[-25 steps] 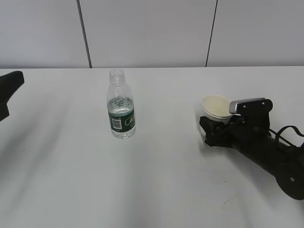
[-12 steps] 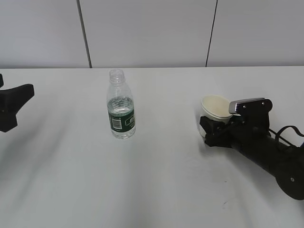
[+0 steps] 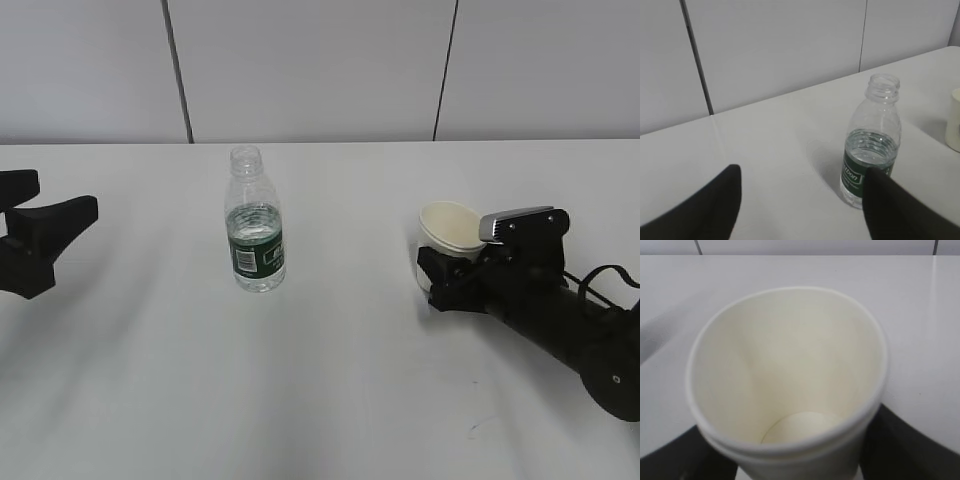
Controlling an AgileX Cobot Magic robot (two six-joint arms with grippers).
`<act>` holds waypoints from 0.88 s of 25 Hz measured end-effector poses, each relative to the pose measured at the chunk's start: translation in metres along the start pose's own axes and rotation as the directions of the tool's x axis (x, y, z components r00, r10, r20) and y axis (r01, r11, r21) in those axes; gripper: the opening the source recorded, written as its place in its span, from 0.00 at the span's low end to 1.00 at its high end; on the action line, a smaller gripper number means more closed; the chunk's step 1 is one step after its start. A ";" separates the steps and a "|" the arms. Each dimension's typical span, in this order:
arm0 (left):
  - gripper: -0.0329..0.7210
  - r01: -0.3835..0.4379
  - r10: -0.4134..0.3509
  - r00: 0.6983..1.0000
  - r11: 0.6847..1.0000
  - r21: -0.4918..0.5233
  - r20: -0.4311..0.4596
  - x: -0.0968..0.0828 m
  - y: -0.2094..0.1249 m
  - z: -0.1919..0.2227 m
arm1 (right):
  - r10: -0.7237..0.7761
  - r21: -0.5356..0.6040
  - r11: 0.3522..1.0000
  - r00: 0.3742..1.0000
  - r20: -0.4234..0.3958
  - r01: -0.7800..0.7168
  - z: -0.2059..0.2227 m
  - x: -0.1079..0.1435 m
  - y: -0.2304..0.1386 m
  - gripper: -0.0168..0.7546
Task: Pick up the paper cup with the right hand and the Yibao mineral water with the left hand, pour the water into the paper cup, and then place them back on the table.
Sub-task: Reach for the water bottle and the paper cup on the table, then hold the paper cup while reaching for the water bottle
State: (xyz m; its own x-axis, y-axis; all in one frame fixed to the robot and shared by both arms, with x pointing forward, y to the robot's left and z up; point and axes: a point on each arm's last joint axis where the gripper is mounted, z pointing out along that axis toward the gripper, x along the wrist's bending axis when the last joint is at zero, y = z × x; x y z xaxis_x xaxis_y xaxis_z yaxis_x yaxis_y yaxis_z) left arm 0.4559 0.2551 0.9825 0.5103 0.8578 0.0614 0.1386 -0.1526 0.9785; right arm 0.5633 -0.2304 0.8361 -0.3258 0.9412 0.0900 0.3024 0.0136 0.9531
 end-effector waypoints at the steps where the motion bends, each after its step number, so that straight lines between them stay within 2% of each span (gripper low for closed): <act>1: 0.66 0.006 -0.006 1.000 1.000 0.005 0.003 0.000 -0.002 0.001 | 0.000 0.000 1.000 1.000 0.000 0.000 0.000 0.000 0.000 0.66; 10: 0.67 0.092 -0.091 0.992 0.996 -0.011 0.082 -0.001 -0.021 0.018 | -0.003 0.000 1.000 1.000 -0.001 0.003 0.000 0.000 0.000 0.66; 13: 0.71 0.148 -0.141 0.982 0.988 -0.045 0.126 -0.002 -0.029 0.025 | -0.003 0.000 1.000 1.000 -0.001 0.003 0.000 0.000 0.000 0.66; 18: 0.81 0.213 -0.217 0.967 0.976 0.041 0.134 0.001 -0.059 0.041 | -0.003 -0.002 1.000 1.000 -0.002 0.003 0.000 0.000 0.000 0.66; 22: 0.82 0.193 -0.203 0.964 0.978 0.074 0.172 0.004 -0.069 0.057 | -0.003 -0.002 1.000 1.000 -0.002 0.003 0.000 0.000 0.000 0.66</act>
State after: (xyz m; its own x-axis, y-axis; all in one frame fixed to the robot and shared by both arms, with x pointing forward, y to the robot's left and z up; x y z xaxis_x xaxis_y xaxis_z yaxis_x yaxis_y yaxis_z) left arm 0.4966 0.2416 0.9038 0.6100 0.7732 -0.1733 0.2972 -0.0205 0.9546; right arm 0.5633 -0.2302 0.8363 -0.3288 0.9403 0.0879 0.2998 0.0157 0.9539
